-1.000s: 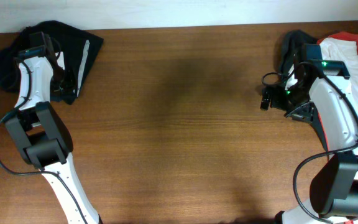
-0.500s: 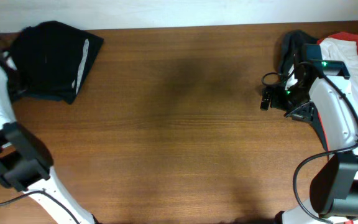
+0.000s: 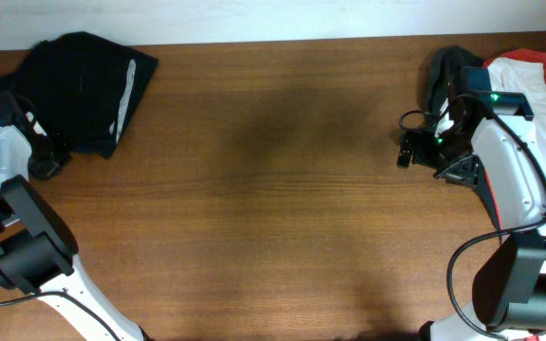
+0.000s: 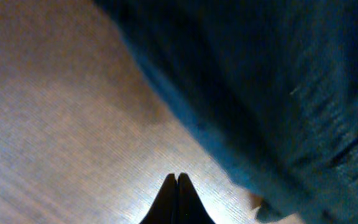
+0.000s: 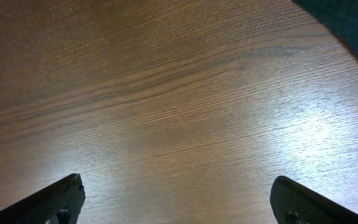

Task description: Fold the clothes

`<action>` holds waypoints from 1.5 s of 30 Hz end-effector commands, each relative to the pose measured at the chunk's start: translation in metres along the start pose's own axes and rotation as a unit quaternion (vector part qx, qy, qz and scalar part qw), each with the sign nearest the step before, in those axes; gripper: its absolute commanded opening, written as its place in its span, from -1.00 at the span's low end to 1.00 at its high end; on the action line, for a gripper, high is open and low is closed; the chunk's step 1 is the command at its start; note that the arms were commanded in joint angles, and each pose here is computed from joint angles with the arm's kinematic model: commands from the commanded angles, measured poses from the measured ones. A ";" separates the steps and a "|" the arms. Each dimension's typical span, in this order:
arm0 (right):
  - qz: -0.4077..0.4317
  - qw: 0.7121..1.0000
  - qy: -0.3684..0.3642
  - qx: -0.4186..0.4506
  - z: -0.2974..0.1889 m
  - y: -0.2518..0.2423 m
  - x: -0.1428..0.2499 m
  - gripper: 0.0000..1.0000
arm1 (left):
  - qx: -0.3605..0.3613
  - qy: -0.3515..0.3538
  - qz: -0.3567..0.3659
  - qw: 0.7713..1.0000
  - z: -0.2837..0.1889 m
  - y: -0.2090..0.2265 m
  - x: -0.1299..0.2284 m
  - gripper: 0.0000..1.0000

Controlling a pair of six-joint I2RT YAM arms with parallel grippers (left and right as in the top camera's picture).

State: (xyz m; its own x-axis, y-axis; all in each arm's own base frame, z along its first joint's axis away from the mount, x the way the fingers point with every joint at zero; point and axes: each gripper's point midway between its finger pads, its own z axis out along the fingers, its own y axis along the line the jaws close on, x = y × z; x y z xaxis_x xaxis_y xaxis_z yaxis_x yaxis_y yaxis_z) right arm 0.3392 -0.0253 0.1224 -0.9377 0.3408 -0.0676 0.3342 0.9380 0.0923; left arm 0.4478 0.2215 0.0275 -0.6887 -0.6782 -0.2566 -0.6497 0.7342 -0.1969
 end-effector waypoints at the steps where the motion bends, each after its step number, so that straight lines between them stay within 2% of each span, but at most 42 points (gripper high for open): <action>1: 0.005 1.000 -0.019 0.004 -0.010 -0.002 -0.006 0.97 | 0.036 0.001 -0.008 0.999 0.008 -0.021 0.002 -1.00; 5: 0.005 1.000 -0.019 0.004 -0.010 -0.002 -0.006 0.97 | 0.028 0.040 -0.035 0.998 0.052 -0.019 0.022 -1.00; 9: 0.005 1.000 -0.019 0.004 -0.010 -0.002 -0.006 0.97 | 0.033 0.038 -0.062 0.997 0.061 -0.021 0.021 -0.99; 11: 0.005 1.000 -0.019 0.004 -0.010 -0.002 -0.006 0.98 | 0.070 0.028 -0.049 0.996 0.061 -0.044 0.017 -0.99; 16: 0.005 1.000 -0.019 0.004 -0.010 -0.002 -0.006 0.97 | 0.086 0.030 0.002 0.996 0.064 -0.095 0.035 -0.99; 17: 0.005 1.000 -0.019 0.004 -0.010 -0.002 -0.006 0.97 | 0.088 0.032 0.008 0.996 0.065 -0.101 0.038 -0.73; 18: 0.005 1.000 -0.019 0.004 -0.010 -0.002 -0.006 0.97 | 0.087 0.034 0.009 0.996 0.065 -0.102 0.039 -0.69; 19: 0.005 1.000 -0.019 0.004 -0.010 -0.002 -0.006 0.98 | 0.085 0.039 0.008 0.996 0.064 -0.101 0.041 -0.50; 20: 0.005 1.000 -0.019 0.004 -0.010 -0.002 -0.006 0.98 | 0.081 0.045 0.005 0.996 0.062 -0.098 0.043 -0.22; 21: 0.005 1.000 -0.019 0.004 -0.010 -0.002 -0.006 0.97 | 0.076 0.055 0.001 0.996 0.059 -0.095 0.045 -0.07; 24: 0.005 1.000 -0.019 0.004 -0.010 -0.002 -0.006 0.97 | 0.031 0.066 -0.016 0.997 0.044 -0.071 0.039 -0.07; 28: 0.005 1.000 -0.019 0.004 -0.010 -0.002 -0.006 0.97 | -0.081 0.030 -0.015 0.996 0.009 -0.020 0.012 -0.08; 32: 0.005 1.000 -0.019 0.004 -0.010 -0.002 -0.006 0.97 | -0.093 0.008 -0.028 0.995 0.005 0.019 -0.009 -0.08; 35: 0.005 1.000 -0.019 0.004 -0.010 -0.002 -0.006 0.97 | -0.094 0.004 -0.039 0.995 -0.002 0.028 -0.013 -0.08; 37: 0.005 1.000 -0.019 0.004 -0.010 -0.002 -0.006 0.97 | -0.068 -0.003 -0.045 0.997 -0.023 0.016 -0.016 -0.08; 40: 0.005 1.000 -0.019 0.004 -0.010 -0.002 -0.006 0.97 | 0.077 -0.011 -0.036 0.996 -0.094 -0.042 -0.013 -0.05; 43: 0.005 1.000 -0.019 0.004 -0.010 -0.002 -0.006 0.97 | 0.127 -0.021 -0.015 0.992 -0.169 -0.070 0.008 0.03; 44: 0.005 1.000 -0.019 0.004 -0.010 -0.002 -0.006 0.98 | 0.145 -0.020 0.005 0.989 -0.200 -0.083 0.026 0.27; 45: 0.005 1.000 -0.019 0.004 -0.010 -0.002 -0.006 0.97 | 0.196 -0.013 0.090 0.976 -0.234 -0.109 0.055 0.51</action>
State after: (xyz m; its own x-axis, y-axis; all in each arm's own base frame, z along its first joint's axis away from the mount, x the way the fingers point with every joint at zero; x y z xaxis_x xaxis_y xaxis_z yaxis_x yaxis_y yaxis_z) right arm 0.3395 -0.0259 0.1224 -0.9376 0.3408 -0.0694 0.3344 0.9382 0.0896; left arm 0.4203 0.1567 0.1972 -0.6567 -0.7083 -0.2589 -0.5941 0.6974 -0.4009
